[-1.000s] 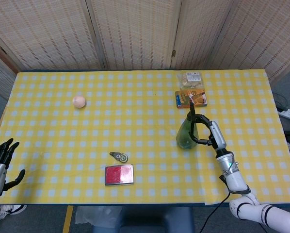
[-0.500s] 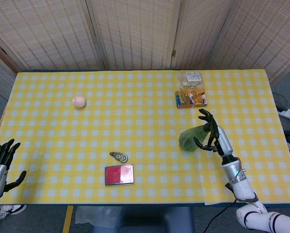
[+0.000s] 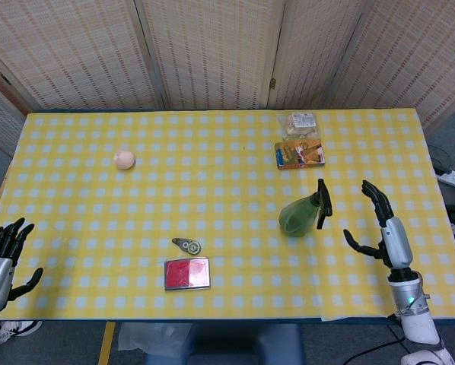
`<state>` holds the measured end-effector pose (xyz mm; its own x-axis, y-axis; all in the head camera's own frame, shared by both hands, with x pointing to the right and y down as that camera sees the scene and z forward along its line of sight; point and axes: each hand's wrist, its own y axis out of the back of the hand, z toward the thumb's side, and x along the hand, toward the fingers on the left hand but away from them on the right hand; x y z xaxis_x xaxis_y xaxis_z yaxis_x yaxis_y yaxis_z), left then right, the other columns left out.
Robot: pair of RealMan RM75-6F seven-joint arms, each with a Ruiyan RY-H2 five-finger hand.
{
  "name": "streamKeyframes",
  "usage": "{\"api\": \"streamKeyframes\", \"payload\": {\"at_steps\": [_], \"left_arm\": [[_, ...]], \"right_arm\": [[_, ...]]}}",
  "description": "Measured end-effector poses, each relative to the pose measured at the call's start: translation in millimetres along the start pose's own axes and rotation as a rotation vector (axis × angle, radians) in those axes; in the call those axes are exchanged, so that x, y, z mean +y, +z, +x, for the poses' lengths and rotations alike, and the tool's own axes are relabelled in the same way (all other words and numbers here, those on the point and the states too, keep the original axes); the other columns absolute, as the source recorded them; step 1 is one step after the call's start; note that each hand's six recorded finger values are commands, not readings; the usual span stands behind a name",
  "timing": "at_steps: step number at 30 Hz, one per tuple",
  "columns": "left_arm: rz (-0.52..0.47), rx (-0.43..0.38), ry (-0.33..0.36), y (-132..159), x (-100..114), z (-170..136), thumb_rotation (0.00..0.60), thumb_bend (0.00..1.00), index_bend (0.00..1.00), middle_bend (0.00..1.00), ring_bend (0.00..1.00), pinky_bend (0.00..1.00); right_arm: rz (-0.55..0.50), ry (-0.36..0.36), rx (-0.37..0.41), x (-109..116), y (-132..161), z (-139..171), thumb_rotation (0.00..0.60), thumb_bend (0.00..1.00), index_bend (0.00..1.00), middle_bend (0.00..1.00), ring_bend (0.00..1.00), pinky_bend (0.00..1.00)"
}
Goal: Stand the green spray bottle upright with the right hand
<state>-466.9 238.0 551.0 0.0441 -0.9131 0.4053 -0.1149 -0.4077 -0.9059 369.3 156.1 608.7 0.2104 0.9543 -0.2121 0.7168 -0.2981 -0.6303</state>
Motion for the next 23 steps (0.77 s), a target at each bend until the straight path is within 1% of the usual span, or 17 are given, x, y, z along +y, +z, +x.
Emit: {"api": "streamKeyframes", "payload": {"at_steps": [5, 8, 10, 11, 14, 15, 18, 19, 21, 23], "left_arm": [[0.005, -0.002, -0.003, 1, -1, 0, 0.6, 0.38, 0.0, 0.0, 0.04, 0.0], [0.007, 0.005, -0.001, -1, 0, -1, 0.6, 0.38, 0.0, 0.0, 0.04, 0.0], [0.013, 0.009, 0.006, -2, 1, 0, 0.6, 0.38, 0.0, 0.0, 0.03, 0.0], [0.018, 0.008, 0.011, -2, 1, 0, 0.6, 0.38, 0.0, 0.0, 0.03, 0.0], [0.039, -0.002, 0.027, 0, 1, 1, 0.6, 0.38, 0.0, 0.0, 0.02, 0.0], [0.045, -0.009, 0.032, 1, 0, 1, 0.6, 0.38, 0.0, 0.0, 0.02, 0.0], [0.061, -0.024, 0.045, 4, 0, 2, 0.6, 0.38, 0.0, 0.0, 0.02, 0.0], [0.064, -0.025, 0.049, 5, -1, 2, 0.6, 0.38, 0.0, 0.0, 0.02, 0.0], [0.071, -0.022, 0.052, 4, -1, 2, 0.6, 0.38, 0.0, 0.0, 0.02, 0.0], [0.074, -0.015, 0.053, 3, -1, 2, 0.6, 0.38, 0.0, 0.0, 0.03, 0.0]], "right_arm": [[0.006, 0.015, -0.028, 5, -3, -7, 0.6, 0.37, 0.0, 0.07, 0.11, 0.0], [0.054, 0.022, -0.032, 14, -5, -3, 0.6, 0.37, 0.0, 0.08, 0.12, 0.0], [0.134, 0.042, -0.046, 21, -9, 2, 0.6, 0.37, 0.0, 0.09, 0.11, 0.0], [0.18, 0.055, -0.058, 24, -12, 4, 0.6, 0.37, 0.0, 0.07, 0.09, 0.0], [0.369, 0.084, -0.112, 34, -22, 13, 0.6, 0.37, 0.0, 0.03, 0.04, 0.0], [0.456, 0.089, -0.138, 37, -26, 16, 0.6, 0.37, 0.0, 0.03, 0.03, 0.0], [0.668, 0.111, -0.217, 45, -37, 29, 0.6, 0.37, 0.0, 0.02, 0.02, 0.0], [0.723, 0.121, -0.237, 47, -39, 32, 0.6, 0.37, 0.0, 0.02, 0.02, 0.0], [0.824, 0.144, -0.265, 50, -41, 39, 0.6, 0.37, 0.0, 0.02, 0.02, 0.0], [0.871, 0.165, -0.284, 52, -41, 47, 0.6, 0.37, 0.0, 0.02, 0.02, 0.0]]}}
